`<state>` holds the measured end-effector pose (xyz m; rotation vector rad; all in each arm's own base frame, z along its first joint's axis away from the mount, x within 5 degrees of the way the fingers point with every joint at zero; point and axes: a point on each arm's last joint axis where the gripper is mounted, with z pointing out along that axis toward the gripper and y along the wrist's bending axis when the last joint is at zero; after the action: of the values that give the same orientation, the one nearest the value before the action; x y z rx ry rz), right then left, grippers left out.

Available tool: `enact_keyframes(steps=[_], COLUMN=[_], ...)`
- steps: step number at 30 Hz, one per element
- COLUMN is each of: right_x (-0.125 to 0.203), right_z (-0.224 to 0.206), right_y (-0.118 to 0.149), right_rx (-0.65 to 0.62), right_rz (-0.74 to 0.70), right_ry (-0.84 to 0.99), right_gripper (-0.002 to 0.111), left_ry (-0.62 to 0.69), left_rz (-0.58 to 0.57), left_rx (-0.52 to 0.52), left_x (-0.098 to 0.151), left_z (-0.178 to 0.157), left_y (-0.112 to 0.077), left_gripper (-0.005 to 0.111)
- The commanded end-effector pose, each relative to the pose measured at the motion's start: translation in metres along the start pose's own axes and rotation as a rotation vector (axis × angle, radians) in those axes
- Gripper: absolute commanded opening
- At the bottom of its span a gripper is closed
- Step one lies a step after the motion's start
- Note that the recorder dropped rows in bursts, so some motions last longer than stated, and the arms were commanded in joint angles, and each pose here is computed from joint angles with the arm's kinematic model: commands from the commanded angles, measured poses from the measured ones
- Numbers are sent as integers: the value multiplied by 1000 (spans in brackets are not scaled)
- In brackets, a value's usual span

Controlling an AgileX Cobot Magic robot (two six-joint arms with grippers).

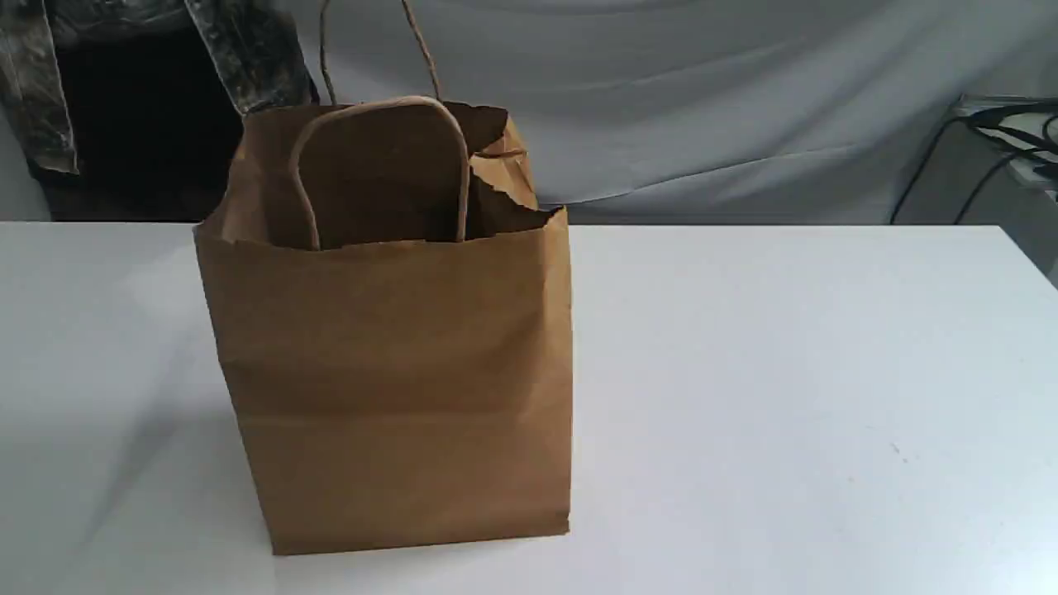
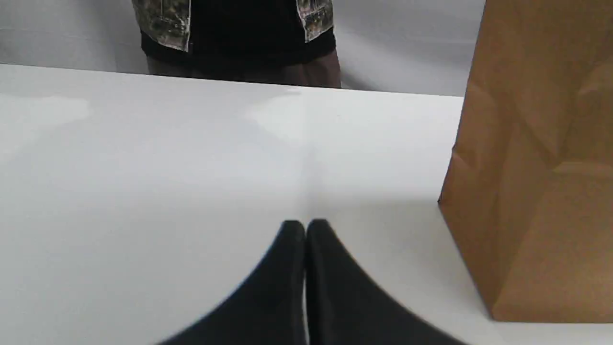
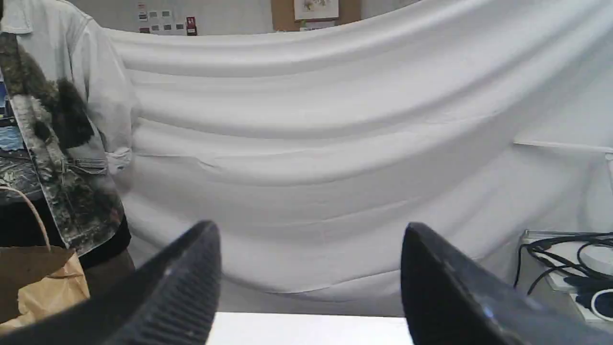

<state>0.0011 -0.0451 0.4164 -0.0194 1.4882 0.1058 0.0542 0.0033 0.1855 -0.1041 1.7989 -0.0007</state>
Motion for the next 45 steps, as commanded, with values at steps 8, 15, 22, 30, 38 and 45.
enact_keyframes(steps=[8,15,22,30,38,45], right_x=[2,3,7,28,17,40], right_z=[1,1,0,-4,3,53], right_y=[2,3,2,-8,-3,38], right_rx=[-5,-17,-3,113,66,-128], right_rz=[34,51,52,39,38,55], right_ry=[8,17,62,287,148,3], right_gripper=[55,53,0,0,0,0], left_ry=[-5,-5,-5,-4,-4,-4], left_rz=[7,7,7,7,7,7], left_rx=[-2,-2,-2,-2,-2,-2], left_x=[1,1,1,1,1,1], left_z=[0,0,0,0,0,0], left_y=[0,0,0,0,0,0], left_gripper=[0,0,0,0,0,0])
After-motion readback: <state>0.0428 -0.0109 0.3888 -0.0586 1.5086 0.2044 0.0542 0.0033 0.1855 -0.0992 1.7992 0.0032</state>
